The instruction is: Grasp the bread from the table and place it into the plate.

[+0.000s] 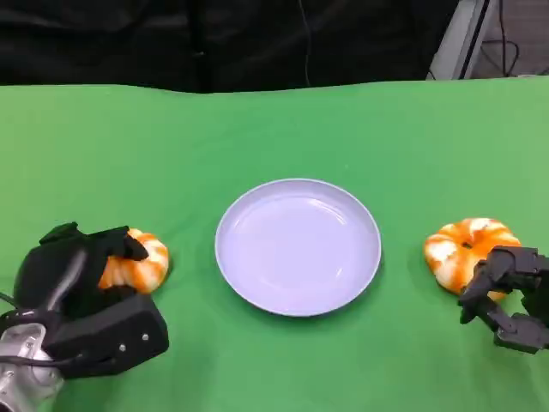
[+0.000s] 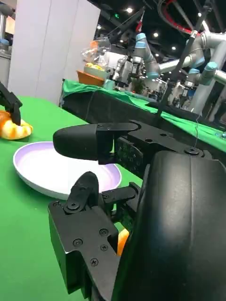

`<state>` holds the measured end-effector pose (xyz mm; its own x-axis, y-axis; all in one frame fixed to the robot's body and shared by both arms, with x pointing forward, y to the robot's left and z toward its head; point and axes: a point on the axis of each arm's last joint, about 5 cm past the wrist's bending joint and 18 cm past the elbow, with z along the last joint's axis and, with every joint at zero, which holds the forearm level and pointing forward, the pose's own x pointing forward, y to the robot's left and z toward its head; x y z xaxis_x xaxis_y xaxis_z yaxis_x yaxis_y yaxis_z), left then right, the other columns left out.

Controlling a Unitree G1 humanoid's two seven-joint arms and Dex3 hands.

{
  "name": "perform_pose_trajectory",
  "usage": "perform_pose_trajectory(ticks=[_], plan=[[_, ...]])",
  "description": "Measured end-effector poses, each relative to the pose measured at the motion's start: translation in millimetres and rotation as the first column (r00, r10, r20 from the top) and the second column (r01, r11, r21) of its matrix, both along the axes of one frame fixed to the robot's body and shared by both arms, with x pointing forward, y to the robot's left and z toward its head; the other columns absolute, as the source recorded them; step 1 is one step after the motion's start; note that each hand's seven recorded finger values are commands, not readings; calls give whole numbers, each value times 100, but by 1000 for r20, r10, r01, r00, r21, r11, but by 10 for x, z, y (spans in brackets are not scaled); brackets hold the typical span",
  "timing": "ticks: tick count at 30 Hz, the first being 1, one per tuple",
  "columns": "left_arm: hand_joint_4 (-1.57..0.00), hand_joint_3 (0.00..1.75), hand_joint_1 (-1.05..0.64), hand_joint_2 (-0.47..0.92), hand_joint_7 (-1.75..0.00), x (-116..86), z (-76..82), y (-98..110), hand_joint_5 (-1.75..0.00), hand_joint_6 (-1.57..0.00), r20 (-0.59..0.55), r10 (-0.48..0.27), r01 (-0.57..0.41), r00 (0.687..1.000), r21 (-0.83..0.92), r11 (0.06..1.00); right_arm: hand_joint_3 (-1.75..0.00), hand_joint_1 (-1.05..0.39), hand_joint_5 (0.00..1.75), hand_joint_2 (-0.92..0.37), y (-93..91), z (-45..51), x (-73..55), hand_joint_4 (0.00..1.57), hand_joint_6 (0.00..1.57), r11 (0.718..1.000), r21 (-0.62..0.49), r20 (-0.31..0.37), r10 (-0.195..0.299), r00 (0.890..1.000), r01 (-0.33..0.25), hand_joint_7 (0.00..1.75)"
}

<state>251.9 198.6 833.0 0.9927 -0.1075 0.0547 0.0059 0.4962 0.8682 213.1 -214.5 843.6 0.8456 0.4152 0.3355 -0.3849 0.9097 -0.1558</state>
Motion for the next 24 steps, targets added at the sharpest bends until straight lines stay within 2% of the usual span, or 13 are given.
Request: perform_pose_trajectory(ticks=[7, 12, 17, 24], plan=[[-49, 28, -7, 92, -156, -23, -6, -19, -175, -56, 29, 2, -2, 1000, -14, 1000, -77, 13, 141, -73, 0, 0, 0, 87, 93, 1000, 0, 0, 0, 1000, 0, 99], [-46, 25, -8, 92, -160, -36, -3, -40, -175, -51, 46, -5, 6, 999, -18, 1000, -77, 12, 141, -74, 2, 1, -2, 87, 92, 1000, -5, 6, -1, 1000, 1, 99], [-47, 18, -7, 92, -160, -47, 6, -58, -175, -51, 60, -20, 20, 998, -1, 1000, -75, 12, 140, -74, 3, 1, -2, 88, 92, 1000, -7, 5, 0, 1000, 0, 99], [-47, 26, -8, 92, -153, -66, 61, -113, -175, -55, 121, -45, 47, 992, -19, 999, -75, 13, 140, -75, 4, 0, -2, 87, 93, 1000, -7, 4, 3, 1000, -3, 100]])
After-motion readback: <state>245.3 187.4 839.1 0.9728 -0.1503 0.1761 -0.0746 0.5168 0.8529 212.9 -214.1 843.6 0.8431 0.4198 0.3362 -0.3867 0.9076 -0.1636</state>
